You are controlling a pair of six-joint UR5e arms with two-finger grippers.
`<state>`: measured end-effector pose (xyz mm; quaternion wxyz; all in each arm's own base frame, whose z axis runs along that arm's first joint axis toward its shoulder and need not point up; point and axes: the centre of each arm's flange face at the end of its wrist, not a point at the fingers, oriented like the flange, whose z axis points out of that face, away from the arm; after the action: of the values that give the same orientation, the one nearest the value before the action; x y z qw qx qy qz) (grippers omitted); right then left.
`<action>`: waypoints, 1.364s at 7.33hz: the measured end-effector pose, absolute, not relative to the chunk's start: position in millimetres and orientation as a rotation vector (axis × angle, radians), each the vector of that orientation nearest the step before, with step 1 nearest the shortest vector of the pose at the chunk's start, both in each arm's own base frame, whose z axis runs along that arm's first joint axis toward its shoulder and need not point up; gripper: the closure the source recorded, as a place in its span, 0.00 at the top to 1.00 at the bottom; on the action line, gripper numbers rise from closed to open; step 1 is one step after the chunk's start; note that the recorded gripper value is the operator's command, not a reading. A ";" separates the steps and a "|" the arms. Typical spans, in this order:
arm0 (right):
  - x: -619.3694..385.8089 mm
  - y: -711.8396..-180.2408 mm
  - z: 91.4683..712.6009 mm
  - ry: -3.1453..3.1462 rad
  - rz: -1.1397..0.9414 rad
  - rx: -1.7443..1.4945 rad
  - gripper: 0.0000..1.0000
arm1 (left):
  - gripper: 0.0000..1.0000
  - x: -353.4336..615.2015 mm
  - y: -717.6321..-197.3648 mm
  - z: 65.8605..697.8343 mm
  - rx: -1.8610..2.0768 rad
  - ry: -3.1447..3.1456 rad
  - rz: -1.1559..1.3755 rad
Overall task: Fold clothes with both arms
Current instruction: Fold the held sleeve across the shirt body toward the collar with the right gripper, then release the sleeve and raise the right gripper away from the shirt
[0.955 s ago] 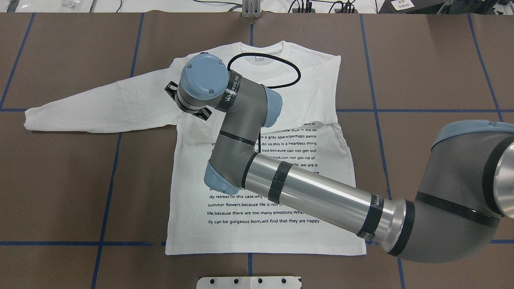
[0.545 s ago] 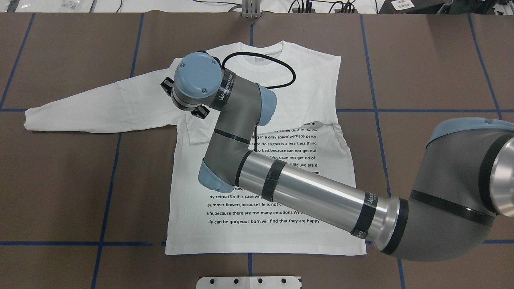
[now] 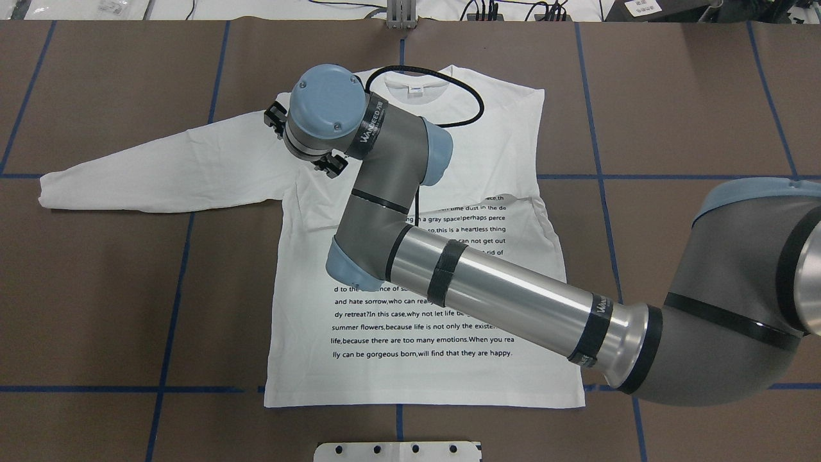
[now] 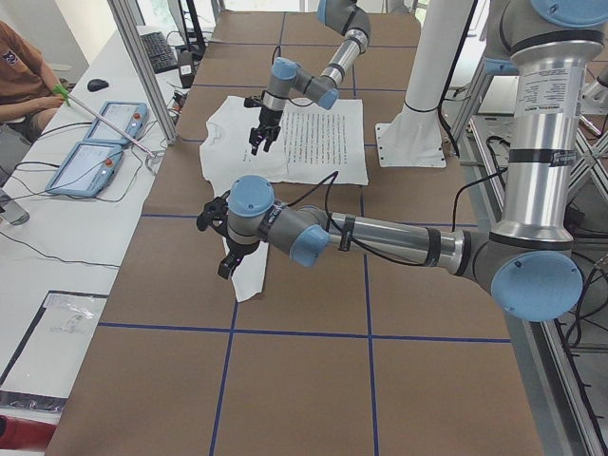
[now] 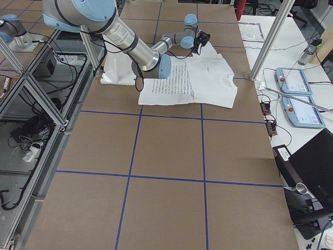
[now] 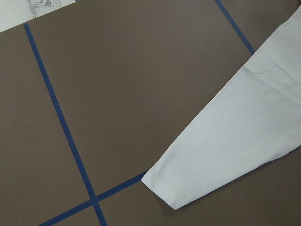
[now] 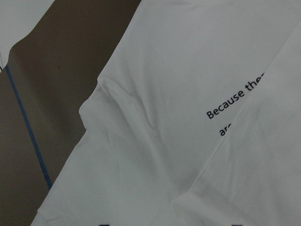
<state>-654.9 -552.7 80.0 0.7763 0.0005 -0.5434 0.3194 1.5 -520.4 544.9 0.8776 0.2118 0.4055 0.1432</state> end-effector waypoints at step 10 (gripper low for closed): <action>-223.3 -602.2 445.8 -1.028 0.303 0.045 0.99 | 0.88 121.3 -587.6 642.1 0.122 0.893 0.147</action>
<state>-223.3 -602.2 445.8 0.8595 0.0214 -0.4898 0.1445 121.3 -587.6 642.1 0.8976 0.0588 0.4310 0.0711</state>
